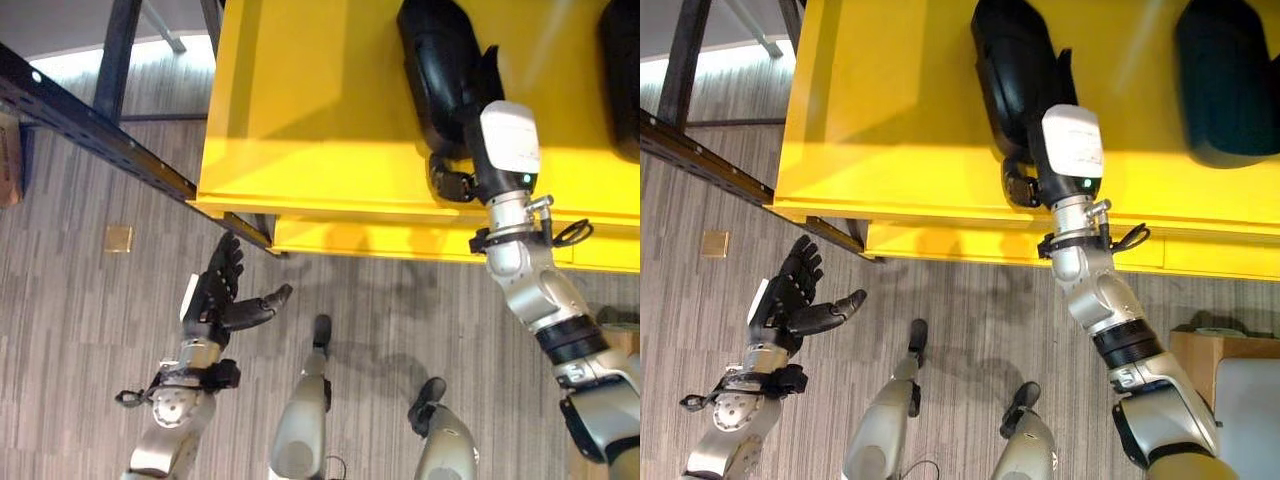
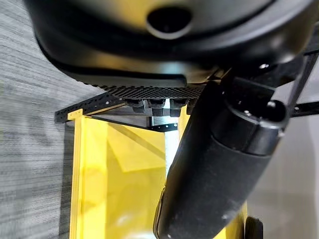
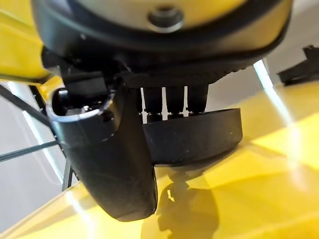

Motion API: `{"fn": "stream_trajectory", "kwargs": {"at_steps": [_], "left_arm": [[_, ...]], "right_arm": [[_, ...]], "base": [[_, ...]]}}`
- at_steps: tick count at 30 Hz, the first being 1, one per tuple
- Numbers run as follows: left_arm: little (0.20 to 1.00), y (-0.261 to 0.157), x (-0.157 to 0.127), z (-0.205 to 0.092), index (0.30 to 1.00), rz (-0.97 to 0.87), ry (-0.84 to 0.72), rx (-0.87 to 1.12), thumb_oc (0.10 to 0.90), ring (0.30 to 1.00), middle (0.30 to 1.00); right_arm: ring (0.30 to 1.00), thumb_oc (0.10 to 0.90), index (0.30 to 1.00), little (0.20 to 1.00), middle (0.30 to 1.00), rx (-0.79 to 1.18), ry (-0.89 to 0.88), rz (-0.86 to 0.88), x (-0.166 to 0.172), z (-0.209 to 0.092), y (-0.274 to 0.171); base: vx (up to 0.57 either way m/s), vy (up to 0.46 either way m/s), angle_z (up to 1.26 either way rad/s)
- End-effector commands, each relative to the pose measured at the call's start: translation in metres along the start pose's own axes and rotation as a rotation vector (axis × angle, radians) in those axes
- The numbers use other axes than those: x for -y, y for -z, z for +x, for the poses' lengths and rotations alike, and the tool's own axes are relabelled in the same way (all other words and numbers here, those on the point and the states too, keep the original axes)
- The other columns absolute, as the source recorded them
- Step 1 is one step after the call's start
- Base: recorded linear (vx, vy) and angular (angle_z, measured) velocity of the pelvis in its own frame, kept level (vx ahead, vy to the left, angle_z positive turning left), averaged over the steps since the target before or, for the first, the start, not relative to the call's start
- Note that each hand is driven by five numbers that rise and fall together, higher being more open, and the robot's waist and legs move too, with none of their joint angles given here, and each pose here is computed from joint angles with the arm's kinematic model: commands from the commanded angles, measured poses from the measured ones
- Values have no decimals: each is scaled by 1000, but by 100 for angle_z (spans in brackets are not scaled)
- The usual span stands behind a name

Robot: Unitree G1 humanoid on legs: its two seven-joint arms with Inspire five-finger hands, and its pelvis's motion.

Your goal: Move parts from the plastic box to the shelf.

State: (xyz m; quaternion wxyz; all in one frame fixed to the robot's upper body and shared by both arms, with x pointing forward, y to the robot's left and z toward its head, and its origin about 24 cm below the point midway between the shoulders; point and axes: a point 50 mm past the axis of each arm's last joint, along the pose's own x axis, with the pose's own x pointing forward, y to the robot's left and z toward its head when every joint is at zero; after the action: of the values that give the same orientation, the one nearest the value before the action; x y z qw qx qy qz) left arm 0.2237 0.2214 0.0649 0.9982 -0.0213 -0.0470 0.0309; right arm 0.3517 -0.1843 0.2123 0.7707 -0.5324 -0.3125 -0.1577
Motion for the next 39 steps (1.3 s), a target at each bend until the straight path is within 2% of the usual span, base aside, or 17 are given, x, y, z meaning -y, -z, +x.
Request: {"fn": "stream_trajectory", "kwargs": {"at_steps": [1, 6, 20, 27, 34, 39], "left_arm": [[1000, -45, 5, 4, 1000, -4, 52, 244, 900, 1000, 1000], [1000, -46, 7, 5, 1000, -8, 40, 250, 900, 1000, 1000], [1000, -48, 10, 6, 1000, -6, 46, 265, 900, 1000, 1000], [1000, -49, 9, 6, 1000, -6, 48, 268, 900, 1000, 1000], [1000, -54, 3, 6, 1000, 12, 42, 287, 900, 1000, 1000], [1000, -53, 2, 6, 1000, 7, 40, 286, 900, 1000, 1000]], "right_arm": [[300, 400, 300, 300, 300, 110, 310, 93, 52, 43, -32], [300, 400, 300, 300, 300, 28, 348, 176, 43, 40, -27], [300, 400, 300, 300, 300, 20, 360, 174, 45, 44, -28], [300, 400, 300, 300, 300, 55, 352, 128, 54, 53, -30], [300, 400, 300, 300, 300, 146, 259, -9, 61, 61, -34], [300, 400, 300, 300, 300, 174, 234, -43, 64, 66, -37]], "base": [[-16, 15, -3], [-14, 22, -3], [0, 0, 0], [0, 0, 0], [0, 0, 0], [0, 0, 0]]}}
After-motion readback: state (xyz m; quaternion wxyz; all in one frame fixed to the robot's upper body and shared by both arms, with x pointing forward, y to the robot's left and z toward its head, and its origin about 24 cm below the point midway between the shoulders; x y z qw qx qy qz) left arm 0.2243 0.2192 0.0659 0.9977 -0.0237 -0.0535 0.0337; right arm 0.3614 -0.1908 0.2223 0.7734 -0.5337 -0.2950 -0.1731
